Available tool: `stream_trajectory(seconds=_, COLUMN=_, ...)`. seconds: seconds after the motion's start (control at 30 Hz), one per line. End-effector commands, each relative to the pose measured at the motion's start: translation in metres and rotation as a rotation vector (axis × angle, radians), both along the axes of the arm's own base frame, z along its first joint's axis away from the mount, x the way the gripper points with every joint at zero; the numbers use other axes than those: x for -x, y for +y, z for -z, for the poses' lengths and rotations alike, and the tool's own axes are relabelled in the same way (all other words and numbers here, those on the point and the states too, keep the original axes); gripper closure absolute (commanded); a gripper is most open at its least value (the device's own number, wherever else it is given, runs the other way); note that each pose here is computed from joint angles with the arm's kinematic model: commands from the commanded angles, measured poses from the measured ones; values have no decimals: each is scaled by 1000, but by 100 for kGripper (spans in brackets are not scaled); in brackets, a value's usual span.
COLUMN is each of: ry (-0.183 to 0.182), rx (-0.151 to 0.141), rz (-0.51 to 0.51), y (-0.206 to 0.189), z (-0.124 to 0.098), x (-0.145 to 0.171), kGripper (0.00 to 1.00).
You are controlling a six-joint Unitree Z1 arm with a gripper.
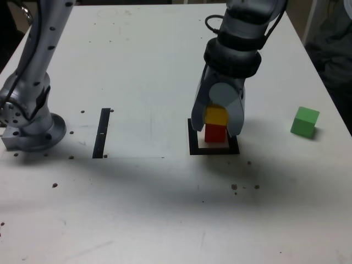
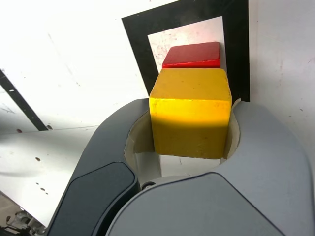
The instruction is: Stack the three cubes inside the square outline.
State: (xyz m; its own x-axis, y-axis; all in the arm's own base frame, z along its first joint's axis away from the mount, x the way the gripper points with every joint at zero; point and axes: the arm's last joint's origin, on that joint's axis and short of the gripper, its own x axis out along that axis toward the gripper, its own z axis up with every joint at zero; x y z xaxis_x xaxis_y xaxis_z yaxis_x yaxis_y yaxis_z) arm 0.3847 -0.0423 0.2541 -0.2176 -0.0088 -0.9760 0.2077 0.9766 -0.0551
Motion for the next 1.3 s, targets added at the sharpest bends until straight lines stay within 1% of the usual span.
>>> stream_trajectory(seconds=0.0, ry=14, rx=9, rz=-2, y=3, z=6, x=0, kGripper=43)
stream_trajectory(seconds=0.03, ry=16, rx=14, rz=-3, y=5, z=8, x=0, kGripper=32)
stream_trajectory(seconds=0.07, ry=19, rx=20, rz=-3, y=6, z=10, x=1, kGripper=18)
stream_trajectory(seconds=0.1, ry=20, rx=24, rz=-3, y=7, z=12, x=1, kGripper=9)
stream_trajectory(seconds=0.13, ry=20, rx=27, rz=-3, y=7, z=13, x=1, kGripper=3)
stream_trajectory(seconds=0.17, ry=19, rx=29, rz=-2, y=7, z=13, x=1, kGripper=1)
stream_trajectory(seconds=0.43, ry=7, rx=29, rz=5, y=8, z=12, x=1, kGripper=0)
stream_trajectory(seconds=0.6, ry=-5, rx=13, rz=7, y=9, z=6, x=5, kGripper=0)
stream_trajectory(seconds=0.7, ry=-15, rx=-10, rz=6, y=10, z=1, x=8, kGripper=0)
stream_trajectory(seconds=0.77, ry=-24, rx=-30, rz=6, y=12, z=-4, x=11, kGripper=0)
stream_trajectory(seconds=0.83, ry=-38, rx=-58, rz=9, y=13, z=-10, x=13, kGripper=0)
stream_trajectory(seconds=0.87, ry=-42, rx=-67, rz=11, y=14, z=-12, x=14, kGripper=0)
stream_trajectory(seconds=0.93, ry=-54, rx=-96, rz=16, y=15, z=-19, x=14, kGripper=0)
stream_trajectory(seconds=1.07, ry=-65, rx=-141, rz=33, y=17, z=-32, x=11, kGripper=0)
stream_trajectory(seconds=1.17, ry=-72, rx=-163, rz=49, y=17, z=-41, x=6, kGripper=0)
stream_trajectory(seconds=1.27, ry=-83, rx=-174, rz=68, y=17, z=-46, x=-1, kGripper=0)
